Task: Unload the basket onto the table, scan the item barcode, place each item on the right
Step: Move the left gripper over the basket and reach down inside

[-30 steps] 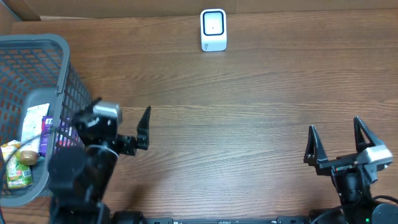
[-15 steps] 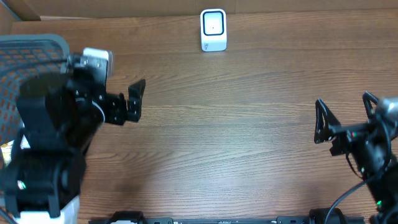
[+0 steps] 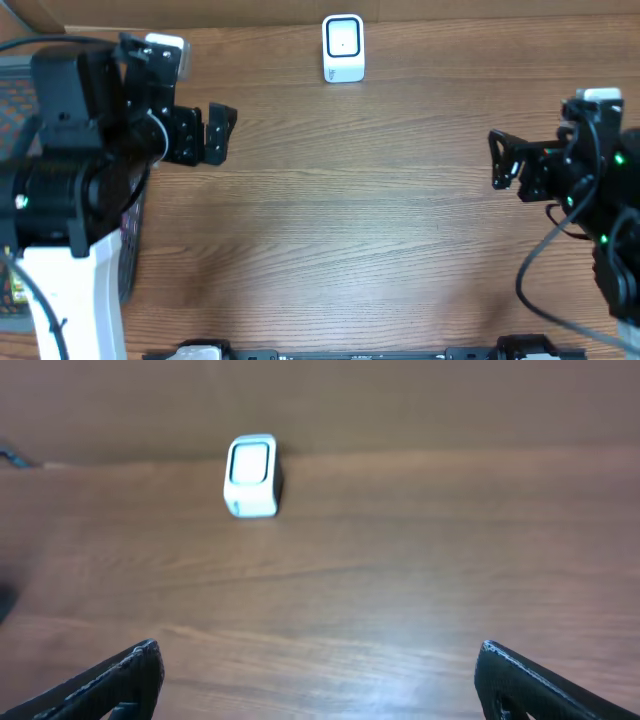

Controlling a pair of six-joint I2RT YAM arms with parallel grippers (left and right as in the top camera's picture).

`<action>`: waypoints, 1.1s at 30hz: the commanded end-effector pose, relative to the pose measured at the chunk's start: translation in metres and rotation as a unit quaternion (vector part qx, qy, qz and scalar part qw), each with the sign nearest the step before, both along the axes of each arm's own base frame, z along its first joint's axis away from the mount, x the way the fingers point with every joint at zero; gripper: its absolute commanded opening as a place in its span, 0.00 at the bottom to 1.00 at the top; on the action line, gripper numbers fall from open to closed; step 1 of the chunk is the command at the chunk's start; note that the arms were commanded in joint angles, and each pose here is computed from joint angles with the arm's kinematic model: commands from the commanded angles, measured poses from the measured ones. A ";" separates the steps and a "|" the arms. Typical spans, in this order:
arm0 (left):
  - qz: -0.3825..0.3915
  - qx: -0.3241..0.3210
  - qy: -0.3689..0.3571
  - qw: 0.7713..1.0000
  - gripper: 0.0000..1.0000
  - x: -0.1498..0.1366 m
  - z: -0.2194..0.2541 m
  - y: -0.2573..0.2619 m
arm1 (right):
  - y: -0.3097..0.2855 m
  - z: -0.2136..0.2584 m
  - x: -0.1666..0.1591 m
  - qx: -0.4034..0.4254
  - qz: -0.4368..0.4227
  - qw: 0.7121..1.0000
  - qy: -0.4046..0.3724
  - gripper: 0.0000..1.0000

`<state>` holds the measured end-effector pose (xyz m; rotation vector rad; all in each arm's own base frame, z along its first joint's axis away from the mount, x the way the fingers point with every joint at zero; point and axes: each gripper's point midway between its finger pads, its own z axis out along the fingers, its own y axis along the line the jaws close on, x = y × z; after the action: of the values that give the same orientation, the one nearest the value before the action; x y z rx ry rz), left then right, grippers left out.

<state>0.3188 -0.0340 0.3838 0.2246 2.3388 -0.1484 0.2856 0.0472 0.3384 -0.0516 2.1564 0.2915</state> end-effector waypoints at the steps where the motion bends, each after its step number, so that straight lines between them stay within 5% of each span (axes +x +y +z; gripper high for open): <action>1: 0.011 0.003 0.007 1.000 1.00 0.012 -0.004 0.002 | 0.018 -0.002 0.001 0.033 0.037 0.999 0.020 1.00; 4: 0.158 -0.029 0.011 0.987 1.00 0.013 -0.002 0.042 | 0.024 -0.013 0.003 0.044 0.051 0.997 0.048 1.00; 10: 0.333 -0.071 0.024 0.940 1.00 -0.011 -0.005 0.130 | 0.025 -0.031 0.009 0.044 0.050 0.994 0.085 1.00; 17: 0.514 -0.101 0.068 0.849 1.00 -0.071 -0.029 0.226 | 0.025 -0.038 0.015 0.044 0.050 0.993 0.096 1.00; 24: 0.598 -0.133 0.117 0.782 1.00 -0.106 -0.062 0.266 | 0.025 -0.040 0.015 0.044 0.050 0.993 0.100 1.00; 33: 0.619 -0.143 0.178 0.752 0.97 -0.104 -0.144 0.280 | 0.025 -0.042 0.014 0.044 0.049 0.992 0.105 1.00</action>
<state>0.2208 0.2441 0.2676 -1.5171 2.2643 0.1326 0.2995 0.0689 0.2875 -0.0691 2.3701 0.4518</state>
